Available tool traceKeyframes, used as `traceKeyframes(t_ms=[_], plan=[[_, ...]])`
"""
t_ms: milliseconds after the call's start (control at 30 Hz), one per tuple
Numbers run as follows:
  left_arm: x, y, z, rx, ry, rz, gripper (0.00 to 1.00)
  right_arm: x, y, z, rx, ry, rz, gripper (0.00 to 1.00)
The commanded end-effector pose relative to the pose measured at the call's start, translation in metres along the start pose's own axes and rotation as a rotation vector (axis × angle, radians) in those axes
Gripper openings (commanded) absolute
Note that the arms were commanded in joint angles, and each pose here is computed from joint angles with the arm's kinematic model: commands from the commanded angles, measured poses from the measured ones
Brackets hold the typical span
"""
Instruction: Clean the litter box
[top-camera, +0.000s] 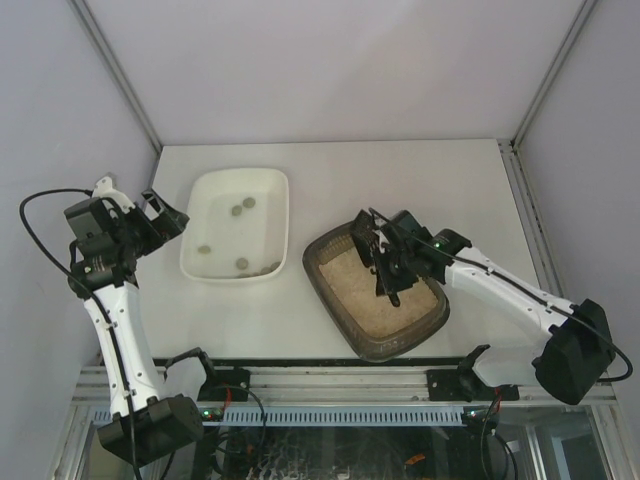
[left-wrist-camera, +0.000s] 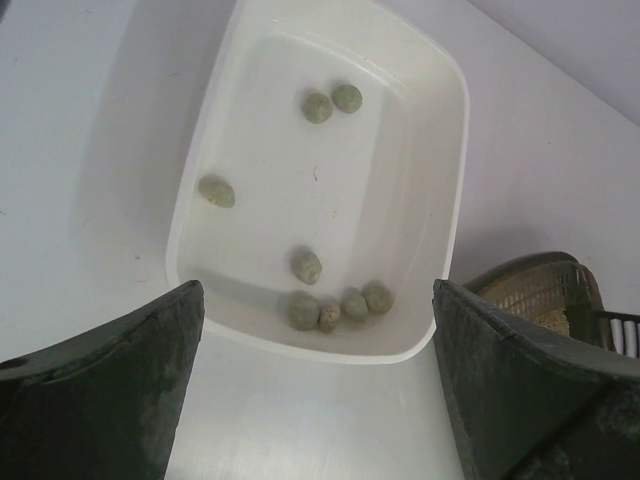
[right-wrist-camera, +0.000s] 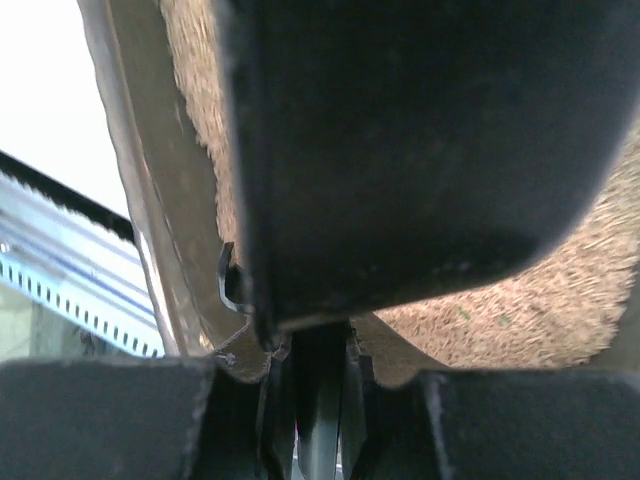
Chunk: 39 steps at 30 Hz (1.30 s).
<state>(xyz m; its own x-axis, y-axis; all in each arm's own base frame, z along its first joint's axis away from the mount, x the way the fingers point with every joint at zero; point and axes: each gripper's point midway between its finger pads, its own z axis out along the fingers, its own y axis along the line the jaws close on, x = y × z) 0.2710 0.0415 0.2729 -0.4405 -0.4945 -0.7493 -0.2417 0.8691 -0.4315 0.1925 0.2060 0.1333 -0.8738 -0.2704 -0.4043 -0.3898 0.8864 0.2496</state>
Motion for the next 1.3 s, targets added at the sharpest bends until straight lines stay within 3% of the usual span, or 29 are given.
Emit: traceKeyframes(t_ms=[0, 567, 667, 733, 867, 900, 1100, 1133, 1267], plan=[[0.0, -0.006, 0.004, 0.047, -0.004, -0.019, 1.0, 0.01, 0.023, -0.001, -0.186, 0.007, 0.015, 0.0], [0.004, -0.006, 0.004, 0.056, 0.002, -0.015, 1.0, 0.055, 0.017, 0.031, -0.213, 0.169, 0.097, 0.02], [0.004, -0.006, 0.006, 0.055, 0.006, -0.016, 1.0, 0.055, 0.009, 0.033, -0.157, 0.158, 0.105, 0.17], [0.004, -0.006, 0.006, 0.058, 0.007, -0.018, 1.0, 0.055, 0.002, 0.034, -0.117, 0.149, 0.106, 0.44], [0.004, -0.007, 0.005, 0.06, 0.007, -0.015, 1.0, 0.05, -0.006, 0.033, -0.06, 0.123, 0.108, 0.53], [0.004, -0.007, 0.005, 0.063, 0.007, -0.013, 1.0, 0.049, -0.008, 0.033, -0.052, 0.118, 0.108, 0.76], [0.007, -0.01, 0.006, 0.083, 0.019, -0.016, 1.0, 0.034, -0.021, 0.017, 0.127, 0.033, 0.068, 0.81], [0.007, -0.01, 0.006, 0.083, 0.018, -0.016, 1.0, 0.027, -0.021, 0.01, 0.16, 0.0, 0.048, 0.97], [0.007, -0.01, 0.007, 0.086, 0.021, -0.016, 1.0, -0.001, -0.008, -0.023, 0.206, -0.147, 0.022, 1.0]])
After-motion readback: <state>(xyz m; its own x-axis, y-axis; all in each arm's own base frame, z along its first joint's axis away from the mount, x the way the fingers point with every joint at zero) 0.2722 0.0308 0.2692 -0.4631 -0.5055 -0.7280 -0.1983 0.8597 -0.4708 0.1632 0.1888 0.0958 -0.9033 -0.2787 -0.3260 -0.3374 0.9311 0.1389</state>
